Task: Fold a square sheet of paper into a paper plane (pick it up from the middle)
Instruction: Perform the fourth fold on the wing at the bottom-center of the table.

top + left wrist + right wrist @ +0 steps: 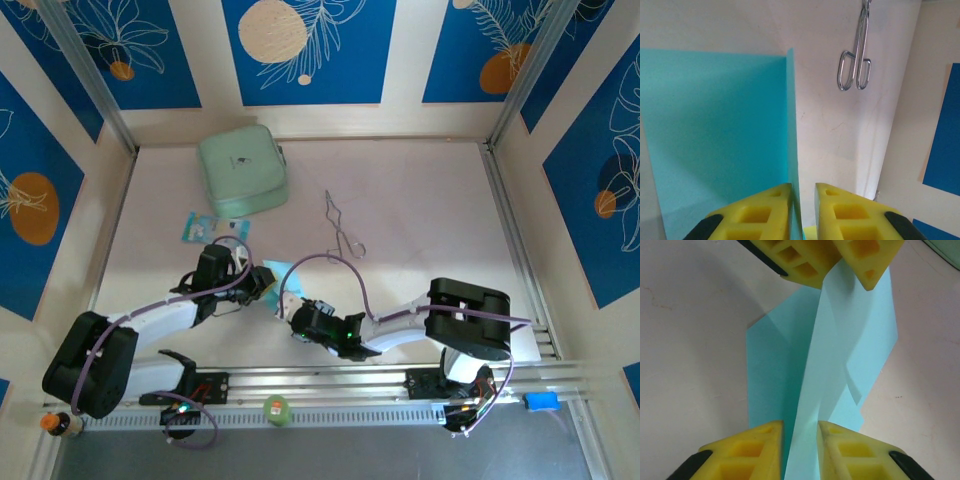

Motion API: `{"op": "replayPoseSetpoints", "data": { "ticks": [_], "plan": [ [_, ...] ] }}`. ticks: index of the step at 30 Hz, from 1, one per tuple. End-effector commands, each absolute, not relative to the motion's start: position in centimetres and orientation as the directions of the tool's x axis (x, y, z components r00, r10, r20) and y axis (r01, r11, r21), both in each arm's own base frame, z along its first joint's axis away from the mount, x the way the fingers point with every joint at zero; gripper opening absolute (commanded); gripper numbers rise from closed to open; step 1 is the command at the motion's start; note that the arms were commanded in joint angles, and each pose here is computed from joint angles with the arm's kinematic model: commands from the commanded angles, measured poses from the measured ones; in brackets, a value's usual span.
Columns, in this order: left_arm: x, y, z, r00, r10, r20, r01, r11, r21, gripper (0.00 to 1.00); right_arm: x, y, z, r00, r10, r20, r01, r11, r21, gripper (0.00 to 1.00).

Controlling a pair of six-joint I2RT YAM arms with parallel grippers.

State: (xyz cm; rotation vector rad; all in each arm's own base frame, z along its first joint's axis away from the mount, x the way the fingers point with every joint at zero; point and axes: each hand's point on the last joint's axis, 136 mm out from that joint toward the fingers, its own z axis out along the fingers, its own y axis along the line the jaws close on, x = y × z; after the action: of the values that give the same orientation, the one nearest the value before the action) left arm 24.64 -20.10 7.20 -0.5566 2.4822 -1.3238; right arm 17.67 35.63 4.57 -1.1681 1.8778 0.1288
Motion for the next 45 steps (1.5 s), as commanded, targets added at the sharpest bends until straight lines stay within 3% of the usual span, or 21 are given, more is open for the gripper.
{"op": "replayPoseSetpoints", "data": {
  "ticks": [1,9,24,45],
  "plan": [
    [24.8,-20.5,7.8,-0.898,-0.437,-0.051,-0.195,0.501,-0.843,0.18,18.0,35.8,5.2,-0.181,-0.634,-0.752,-0.745,0.588,-0.316,0.22],
    [24.9,-20.6,7.7,-0.9,-0.433,-0.052,-0.194,0.502,-0.843,0.07,18.2,35.0,4.4,-0.215,-0.636,-0.741,-0.736,0.605,-0.306,0.24],
    [24.9,-20.7,7.6,-0.901,-0.432,-0.046,-0.198,0.501,-0.843,0.07,18.2,34.4,4.2,-0.213,-0.643,-0.735,-0.731,0.604,-0.317,0.3],
    [24.9,-20.8,7.9,-0.902,-0.43,-0.047,-0.194,0.5,-0.844,0.12,18.6,34.3,4.3,-0.244,-0.612,-0.752,-0.722,0.633,-0.281,0.13]
  ]
}}
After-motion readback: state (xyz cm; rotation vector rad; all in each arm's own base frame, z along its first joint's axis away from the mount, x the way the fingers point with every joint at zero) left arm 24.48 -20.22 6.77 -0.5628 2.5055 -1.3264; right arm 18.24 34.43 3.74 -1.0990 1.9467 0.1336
